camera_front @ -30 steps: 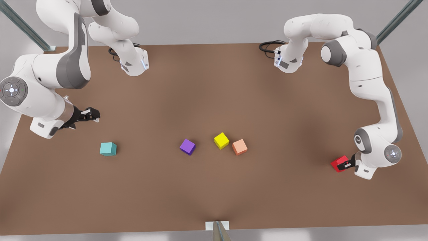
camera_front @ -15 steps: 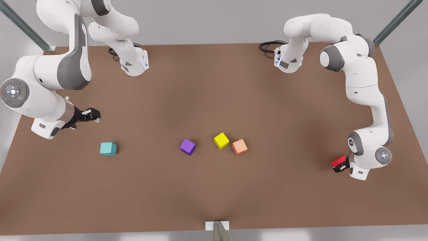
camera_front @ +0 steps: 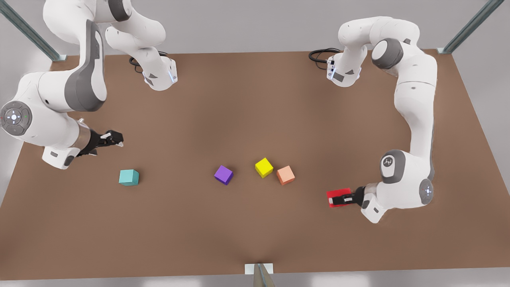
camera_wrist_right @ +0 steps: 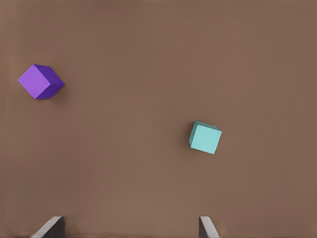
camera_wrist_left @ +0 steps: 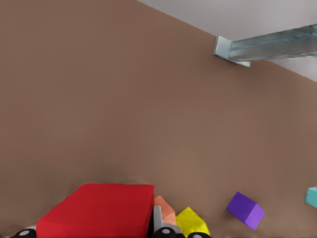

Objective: Pick up red wooden cube and pass to hand red wooden cube and place in blue wooden cube

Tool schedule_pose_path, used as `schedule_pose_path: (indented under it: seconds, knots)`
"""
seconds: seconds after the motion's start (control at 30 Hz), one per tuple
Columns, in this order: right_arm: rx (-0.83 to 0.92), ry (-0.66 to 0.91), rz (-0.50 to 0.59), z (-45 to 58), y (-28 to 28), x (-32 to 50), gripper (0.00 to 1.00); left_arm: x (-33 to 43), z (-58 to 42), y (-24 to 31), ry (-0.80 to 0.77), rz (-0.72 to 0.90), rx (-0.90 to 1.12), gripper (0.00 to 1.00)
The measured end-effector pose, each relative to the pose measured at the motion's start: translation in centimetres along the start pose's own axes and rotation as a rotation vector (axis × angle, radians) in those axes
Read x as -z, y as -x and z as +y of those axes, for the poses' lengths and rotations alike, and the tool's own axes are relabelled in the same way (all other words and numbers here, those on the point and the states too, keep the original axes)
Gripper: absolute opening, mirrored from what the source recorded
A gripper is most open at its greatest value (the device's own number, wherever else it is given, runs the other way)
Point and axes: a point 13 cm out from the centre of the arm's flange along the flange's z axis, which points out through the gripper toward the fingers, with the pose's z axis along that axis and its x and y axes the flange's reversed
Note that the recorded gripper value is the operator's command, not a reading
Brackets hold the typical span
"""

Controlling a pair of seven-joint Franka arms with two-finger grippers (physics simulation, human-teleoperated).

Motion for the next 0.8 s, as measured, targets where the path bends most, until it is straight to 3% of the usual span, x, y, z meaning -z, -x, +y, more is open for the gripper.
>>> schedule_pose_path:
  seconds: [0.17,0.27,0.37,0.57,0.8]
  knots:
    - [0.131,0.697,0.145,11.5,6.7,-14.7,1.0,-8.8,-12.8,-8.0,-0.315,0.301,0.045,0.6]
    - [0.267,0.953,0.074,20.2,10.2,-17.7,1.0,-10.6,-15.4,-8.3,-0.444,0.356,0.129,0.6]
    - [0.382,0.987,-0.112,24.2,13.7,-17.8,1.0,-11.4,-17.7,-8.8,-0.516,0.369,0.138,0.61]
    - [0.576,0.886,-0.473,27.1,19.4,-18.0,1.0,-11.5,-19.4,-8.2,-0.62,0.35,0.119,0.61]
    - [0.761,0.887,-0.754,32.5,21.5,-18.3,1.0,-11.2,-19.9,-7.5,-0.687,0.324,0.093,0.61]
